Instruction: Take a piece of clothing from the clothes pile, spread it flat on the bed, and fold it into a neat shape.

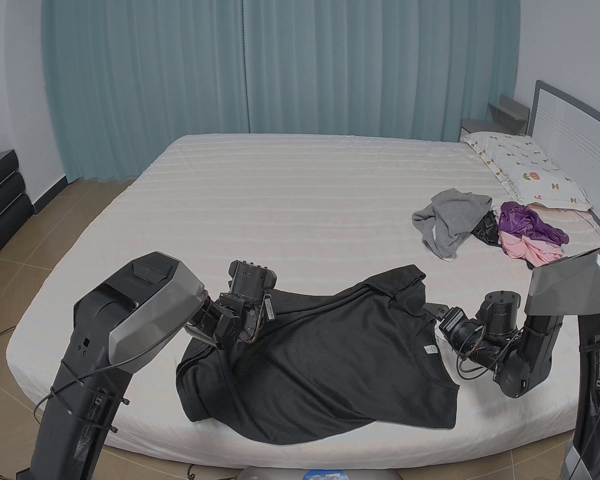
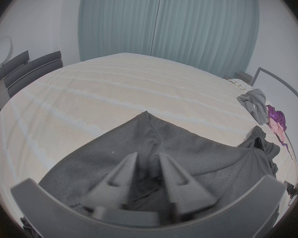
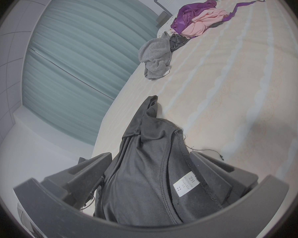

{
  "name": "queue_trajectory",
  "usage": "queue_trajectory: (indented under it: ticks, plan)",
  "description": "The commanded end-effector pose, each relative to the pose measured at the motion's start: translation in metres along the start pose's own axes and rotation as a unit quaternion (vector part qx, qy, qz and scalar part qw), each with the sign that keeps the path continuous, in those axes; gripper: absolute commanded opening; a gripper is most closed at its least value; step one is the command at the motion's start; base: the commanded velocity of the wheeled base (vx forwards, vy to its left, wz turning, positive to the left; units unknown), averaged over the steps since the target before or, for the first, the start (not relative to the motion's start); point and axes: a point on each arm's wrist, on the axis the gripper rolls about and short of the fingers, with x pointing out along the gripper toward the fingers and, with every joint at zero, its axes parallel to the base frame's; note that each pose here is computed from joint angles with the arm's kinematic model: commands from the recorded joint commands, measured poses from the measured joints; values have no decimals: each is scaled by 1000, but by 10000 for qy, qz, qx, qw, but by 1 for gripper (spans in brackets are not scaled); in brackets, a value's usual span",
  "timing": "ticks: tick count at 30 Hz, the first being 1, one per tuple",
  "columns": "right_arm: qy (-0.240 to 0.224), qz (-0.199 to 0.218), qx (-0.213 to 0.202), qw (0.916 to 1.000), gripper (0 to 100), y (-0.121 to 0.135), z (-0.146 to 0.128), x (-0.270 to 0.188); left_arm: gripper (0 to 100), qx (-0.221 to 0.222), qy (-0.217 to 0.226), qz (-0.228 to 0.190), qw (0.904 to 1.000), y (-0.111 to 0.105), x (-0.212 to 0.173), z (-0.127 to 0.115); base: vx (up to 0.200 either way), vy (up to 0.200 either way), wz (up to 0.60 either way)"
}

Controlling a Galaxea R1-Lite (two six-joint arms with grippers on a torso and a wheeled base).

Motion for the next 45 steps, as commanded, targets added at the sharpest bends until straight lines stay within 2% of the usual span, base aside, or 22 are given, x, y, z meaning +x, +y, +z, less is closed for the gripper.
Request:
queue_trajectory:
  ticks: [1,5,6,10,14,16,18,23,27,31,32,34,41,45]
  plan:
    - [31,-21,-1,10000,100,-1,-2,0,0,-51,-13,115,9999,8,6,1,0,0,0]
    - [30,-31,-5,10000,100,-2,-2,1,0,-105,-43,197,9997,12,7,4,0,0,0]
    - [30,-31,-5,10000,100,-2,-2,1,0,-244,-184,259,9992,20,5,17,0,0,0]
    - [23,-8,-21,10000,100,-1,-1,3,0,-760,-427,270,9958,30,-2,44,0,0,0]
    - [76,48,-40,10000,100,0,-1,6,0,-1021,-597,356,9923,48,-6,66,0,0,0]
    - [88,85,-41,9999,100,1,-1,7,0,-1066,-635,369,9916,52,-7,71,0,0,0]
    - [170,154,-167,9996,100,4,0,11,0,-1267,-725,457,9882,65,-9,82,0,0,0]
    - [294,100,-397,9987,100,12,5,25,0,-1585,-852,381,9829,70,-18,98,0,0,0]
    - [484,-81,-481,9976,100,20,6,38,0,-1711,-820,277,9814,75,-25,104,0,0,0]
    - [579,-178,-558,9966,100,26,9,49,0,-1718,-586,81,9834,82,-35,103,0,0,0]
    - [608,-205,-559,9964,100,30,12,57,0,-1714,-408,-109,9843,87,-45,103,0,0,0]
    - [598,-203,-556,9965,100,34,15,65,0,-1726,-304,-226,9843,92,-51,103,0,0,0]
    - [545,-256,-653,9960,100,39,28,87,0,-1932,-375,-157,9803,107,-55,111,0,0,0]
    - [522,-277,-922,9940,100,41,29,89,0,-2028,-401,-132,9783,110,-57,115,0,0,0]
